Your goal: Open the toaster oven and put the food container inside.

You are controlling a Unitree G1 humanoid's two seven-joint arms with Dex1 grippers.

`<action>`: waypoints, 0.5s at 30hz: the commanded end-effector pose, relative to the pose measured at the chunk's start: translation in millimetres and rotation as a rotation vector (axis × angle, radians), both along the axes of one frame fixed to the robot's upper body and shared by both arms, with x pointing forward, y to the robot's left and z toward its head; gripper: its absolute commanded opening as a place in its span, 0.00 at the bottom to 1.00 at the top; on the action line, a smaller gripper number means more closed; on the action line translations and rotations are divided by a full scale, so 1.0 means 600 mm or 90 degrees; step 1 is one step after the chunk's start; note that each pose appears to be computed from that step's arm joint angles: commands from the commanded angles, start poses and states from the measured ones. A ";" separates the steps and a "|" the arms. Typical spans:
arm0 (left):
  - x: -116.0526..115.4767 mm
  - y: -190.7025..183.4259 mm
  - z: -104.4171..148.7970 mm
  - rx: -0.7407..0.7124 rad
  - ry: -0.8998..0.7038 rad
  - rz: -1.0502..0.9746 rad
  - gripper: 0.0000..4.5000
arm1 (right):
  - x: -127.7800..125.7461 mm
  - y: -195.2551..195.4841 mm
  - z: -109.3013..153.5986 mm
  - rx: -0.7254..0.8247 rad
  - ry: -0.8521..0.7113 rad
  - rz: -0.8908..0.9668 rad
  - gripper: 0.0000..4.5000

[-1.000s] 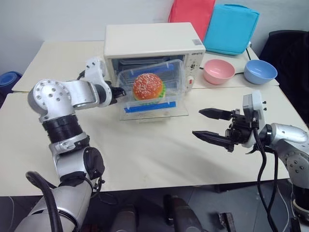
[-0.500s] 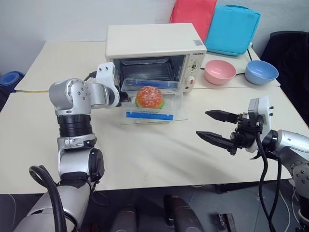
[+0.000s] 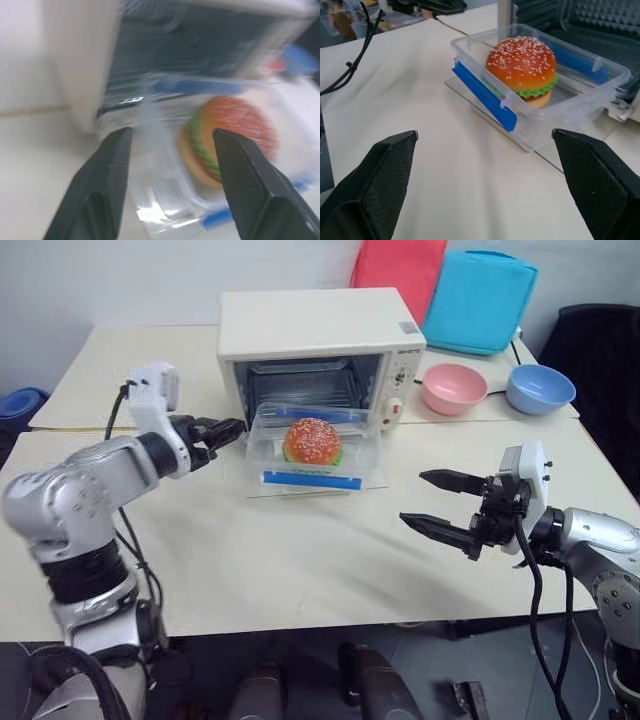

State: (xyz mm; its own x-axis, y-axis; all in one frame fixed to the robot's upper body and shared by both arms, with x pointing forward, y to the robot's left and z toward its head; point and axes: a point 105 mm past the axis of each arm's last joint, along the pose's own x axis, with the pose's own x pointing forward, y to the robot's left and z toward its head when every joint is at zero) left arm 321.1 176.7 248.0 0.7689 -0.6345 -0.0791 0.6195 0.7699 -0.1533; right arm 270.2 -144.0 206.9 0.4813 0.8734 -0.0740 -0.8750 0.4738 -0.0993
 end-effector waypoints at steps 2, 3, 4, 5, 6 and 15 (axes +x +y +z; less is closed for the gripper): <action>-0.084 -0.030 -0.013 0.070 -0.059 -0.223 0.28 | 0.003 0.016 -0.001 -0.002 -0.005 0.032 0.70; -0.088 -0.028 -0.029 0.092 -0.045 -0.240 0.20 | 0.005 0.025 -0.008 -0.003 0.003 0.043 0.61; -0.088 -0.027 -0.041 0.106 -0.037 -0.247 0.16 | 0.008 0.034 -0.014 -0.006 0.007 0.053 0.56; -0.085 -0.026 -0.049 0.116 -0.033 -0.250 0.07 | 0.012 0.041 -0.018 -0.007 0.011 0.060 0.46; -0.082 -0.026 -0.059 0.125 -0.029 -0.254 0.00 | 0.018 0.049 -0.023 -0.007 0.014 0.064 0.39; -0.015 -0.073 -0.111 0.167 -0.043 -0.254 0.00 | 0.109 0.091 -0.051 -0.026 -0.002 -0.002 0.01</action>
State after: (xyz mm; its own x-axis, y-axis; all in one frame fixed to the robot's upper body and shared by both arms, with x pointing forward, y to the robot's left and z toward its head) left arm 304.5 135.0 178.0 0.4525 -0.8597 -0.2369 0.8860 0.4636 0.0096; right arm 327.1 -87.9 172.7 0.4460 0.8875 -0.1162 -0.8949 0.4401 -0.0732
